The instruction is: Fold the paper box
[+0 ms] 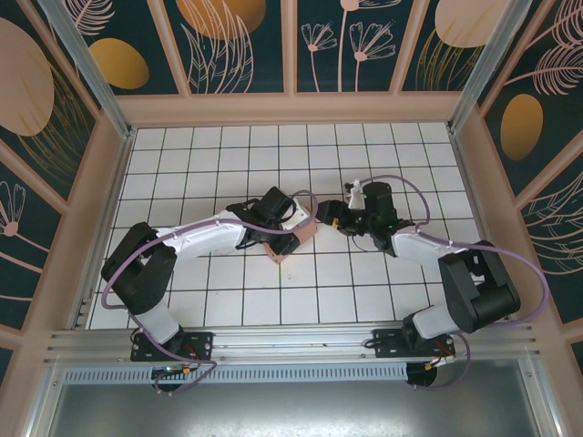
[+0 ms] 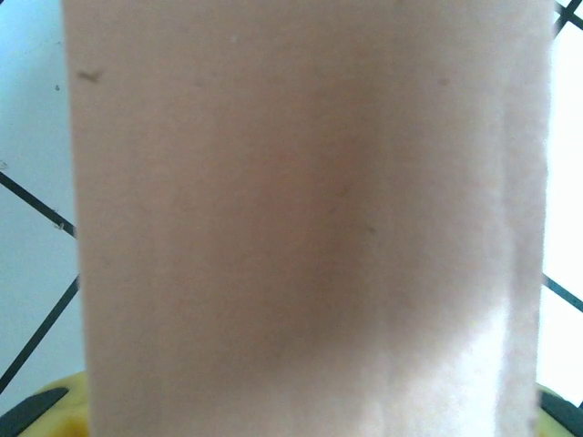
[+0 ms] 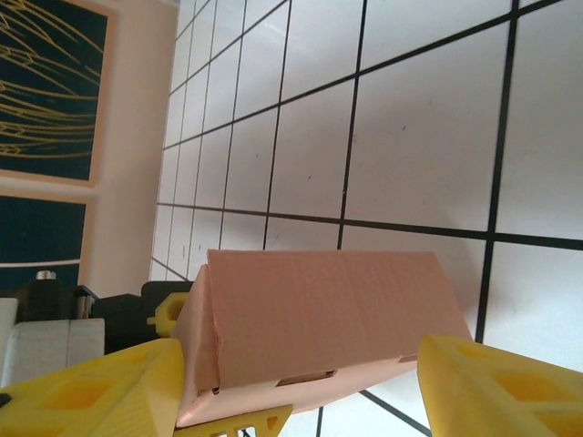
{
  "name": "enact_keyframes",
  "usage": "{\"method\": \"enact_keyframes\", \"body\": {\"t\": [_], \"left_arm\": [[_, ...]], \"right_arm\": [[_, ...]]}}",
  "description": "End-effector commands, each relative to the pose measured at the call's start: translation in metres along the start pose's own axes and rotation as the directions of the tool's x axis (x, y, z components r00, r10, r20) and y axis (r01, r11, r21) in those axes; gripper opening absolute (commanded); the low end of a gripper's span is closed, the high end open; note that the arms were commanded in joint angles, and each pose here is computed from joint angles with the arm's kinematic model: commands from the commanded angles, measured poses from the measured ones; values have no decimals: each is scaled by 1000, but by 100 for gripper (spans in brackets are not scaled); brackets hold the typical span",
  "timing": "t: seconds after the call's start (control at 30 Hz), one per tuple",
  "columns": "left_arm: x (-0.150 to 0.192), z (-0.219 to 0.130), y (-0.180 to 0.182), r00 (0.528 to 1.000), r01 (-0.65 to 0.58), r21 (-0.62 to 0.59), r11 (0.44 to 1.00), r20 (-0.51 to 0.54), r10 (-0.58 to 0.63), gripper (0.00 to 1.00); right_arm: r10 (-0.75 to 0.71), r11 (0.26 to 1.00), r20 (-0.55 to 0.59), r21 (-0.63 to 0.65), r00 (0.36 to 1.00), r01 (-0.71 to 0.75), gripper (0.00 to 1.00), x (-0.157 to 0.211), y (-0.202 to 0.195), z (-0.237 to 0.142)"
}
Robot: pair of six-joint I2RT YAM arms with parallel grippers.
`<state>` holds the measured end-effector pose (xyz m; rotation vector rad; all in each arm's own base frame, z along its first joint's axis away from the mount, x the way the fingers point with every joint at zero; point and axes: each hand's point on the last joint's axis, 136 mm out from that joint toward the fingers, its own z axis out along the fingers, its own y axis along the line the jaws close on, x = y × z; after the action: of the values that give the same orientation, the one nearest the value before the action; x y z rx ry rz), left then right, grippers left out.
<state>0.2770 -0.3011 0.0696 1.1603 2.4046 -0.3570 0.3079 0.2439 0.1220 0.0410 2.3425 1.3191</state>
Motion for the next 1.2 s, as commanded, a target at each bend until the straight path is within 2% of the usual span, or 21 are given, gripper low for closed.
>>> {"method": "enact_keyframes", "body": {"t": [0.0, 0.13, 0.2, 0.3, 0.43, 0.47, 0.57, 0.7, 0.8, 0.87, 0.97, 1.1, 1.17], "left_arm": [[3, 5, -2, 1000, -19, 7, 1000, -3, 19, 46], [2, 5, -2, 1000, -15, 5, 1000, 4, 15, 48], [0, 6, -1, 1000, -8, 3, 1000, 17, 8, 54], [-11, -3, -1, 997, 14, -3, 1000, 80, -14, 73], [-33, -30, -3, 973, 54, 6, 999, 224, -54, 91], [-39, -38, -2, 963, 69, 1, 998, 262, -67, 98], [-47, -64, 3, 914, 172, 2, 985, 373, -161, 99], [-43, -95, 15, 786, 391, 58, 918, 499, -366, 99], [-22, -104, 26, 703, 522, 77, 850, 524, -480, 98], [-4, -103, 30, 667, 582, 82, 809, 522, -532, 92], [19, -95, 30, 659, 613, 82, 786, 497, -565, 83], [33, -77, 19, 701, 585, 99, 805, 436, -564, 76], [45, -64, 19, 720, 590, 74, 804, 404, -565, 66]], "right_arm": [[-20, 999, -19, -46, 1000, 19, 69, -1, 12, 8], [9, 1000, -84, -19, 996, -11, 68, 13, -2, 16], [38, 999, -92, 24, 995, -36, 64, 19, -16, 19], [63, 996, -95, 72, 994, -56, 59, 26, -31, 19], [78, 992, -100, 102, 992, -68, 56, 32, -42, 19], [79, 992, -101, 107, 992, -68, 56, 32, -43, 19], [79, 991, -103, 116, 992, -67, 55, 33, -45, 19], [76, 990, -106, 123, 991, -63, 54, 33, -47, 20], [77, 991, -106, 119, 991, -64, 54, 33, -46, 20], [77, 991, -107, 119, 991, -64, 54, 33, -46, 20], [75, 991, -111, 120, 991, -62, 54, 33, -46, 20], [74, 991, -112, 122, 991, -60, 54, 33, -45, 20], [74, 991, -108, 120, 991, -61, 54, 31, -43, 20]]}}
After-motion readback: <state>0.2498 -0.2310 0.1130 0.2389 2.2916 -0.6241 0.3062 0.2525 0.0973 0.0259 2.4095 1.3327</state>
